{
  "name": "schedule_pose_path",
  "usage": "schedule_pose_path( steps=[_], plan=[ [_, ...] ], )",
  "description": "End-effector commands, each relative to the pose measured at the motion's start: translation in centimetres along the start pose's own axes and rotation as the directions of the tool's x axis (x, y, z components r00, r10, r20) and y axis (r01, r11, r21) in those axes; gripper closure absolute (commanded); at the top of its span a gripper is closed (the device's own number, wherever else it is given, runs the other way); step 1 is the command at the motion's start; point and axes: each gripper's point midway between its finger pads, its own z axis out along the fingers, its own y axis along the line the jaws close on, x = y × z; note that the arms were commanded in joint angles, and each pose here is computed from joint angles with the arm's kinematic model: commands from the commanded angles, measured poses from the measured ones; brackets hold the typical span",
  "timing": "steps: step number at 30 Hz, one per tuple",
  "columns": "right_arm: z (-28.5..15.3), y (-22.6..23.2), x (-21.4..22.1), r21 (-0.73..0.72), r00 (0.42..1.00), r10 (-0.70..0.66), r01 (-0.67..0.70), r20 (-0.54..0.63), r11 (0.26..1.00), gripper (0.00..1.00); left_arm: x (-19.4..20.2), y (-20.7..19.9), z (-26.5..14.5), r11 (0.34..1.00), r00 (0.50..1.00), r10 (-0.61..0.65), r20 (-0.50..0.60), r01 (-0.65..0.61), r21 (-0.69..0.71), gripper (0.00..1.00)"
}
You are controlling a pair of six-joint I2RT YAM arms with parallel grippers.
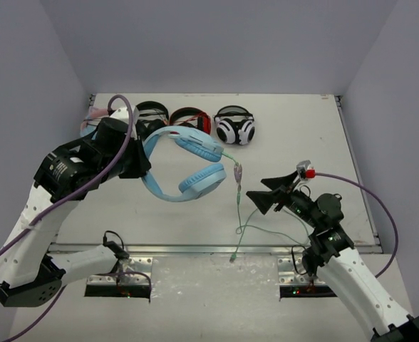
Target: Wrap the headphones
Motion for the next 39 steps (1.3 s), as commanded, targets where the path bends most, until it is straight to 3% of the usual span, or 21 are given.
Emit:
schedule_pose_path(
  steps=[1, 3, 5, 6, 10, 16, 25, 29, 33, 35, 36, 37, 39],
  plan=[
    [-0.1, 0.0, -4.3, 0.054, 0.985, -0.039, 0.03, 0.168, 0.998, 0.08, -2.9, -2.5, -1.8, 0.99, 0.992, -0.06, 0.113, 0.045, 0.131, 1.0],
    [-0.2, 1.0, -5.2, 0.017, 0.98, -0.097, 0.096, 0.175, 0.995, 0.01, -3.1, -2.7, -2.0, 0.989, 0.991, -0.063, 0.116, 0.046, 0.143, 1.0],
    [-0.1, 3.4, -4.3, -0.123, 0.981, -0.163, 0.176, 0.109, 0.977, 0.01, -3.3, -2.9, -2.1, 0.987, 0.991, -0.064, 0.12, 0.045, 0.154, 1.0],
    [-0.3, 4.9, -2.7, -0.238, 0.985, -0.171, 0.174, 0.035, 0.955, 0.01, -3.5, -3.1, -2.2, 0.986, 0.99, -0.066, 0.124, 0.046, 0.159, 1.0],
    [-1.9, 8.3, 0.1, -0.477, 0.983, -0.175, 0.124, -0.063, 0.87, 0.01, -3.8, -3.3, -1.9, 0.986, 0.989, -0.069, 0.131, 0.048, 0.161, 1.0],
    [-3.5, 9.3, 2.4, -0.569, 0.984, -0.142, 0.058, -0.104, 0.82, 0.01, -4.1, -3.6, -0.9, 0.987, 0.988, -0.078, 0.131, 0.058, 0.15, 1.0],
    [-3.1, 8.8, 2.6, -0.551, 0.987, -0.132, 0.061, -0.091, 0.832, 0.05, -4.8, -5.1, -0.9, 0.972, 0.983, -0.118, 0.141, 0.085, 0.221, 1.0],
    [-2.4, 7.7, 2.9, -0.51, 0.989, -0.129, 0.073, -0.074, 0.857, 0.28, -5.4, -5.6, -1.3, 0.963, 0.976, -0.146, 0.16, 0.103, 0.249, 1.0],
    [-1.7, 6.9, 3.3, -0.485, 0.992, -0.106, 0.058, -0.071, 0.872, 0.31, -5.6, -6.2, -1.3, 0.954, 0.974, -0.161, 0.162, 0.112, 0.279, 1.0],
    [-1.2, 6.9, 2.9, -0.485, 0.992, -0.112, 0.066, -0.065, 0.872, 0.4, -5.7, -6.3, -1.0, 0.953, 0.974, -0.162, 0.159, 0.113, 0.28, 1.0],
    [-0.9, 6.7, 3.1, -0.477, 0.991, -0.102, 0.051, -0.083, 0.878, 0.46, -5.7, -6.3, -0.9, 0.954, 0.974, -0.163, 0.158, 0.115, 0.278, 1.0],
    [-0.5, 6.8, 2.3, -0.473, 0.991, -0.118, 0.074, -0.063, 0.878, 0.61, -5.7, -6.3, -0.7, 0.956, 0.974, -0.162, 0.161, 0.114, 0.27, 1.0],
    [0.4, 6.0, 1.3, -0.419, 0.989, -0.14, 0.107, -0.048, 0.901, 0.8, -5.7, -5.6, -0.1, 0.966, 0.973, -0.157, 0.168, 0.115, 0.233, 1.0]
  ],
)
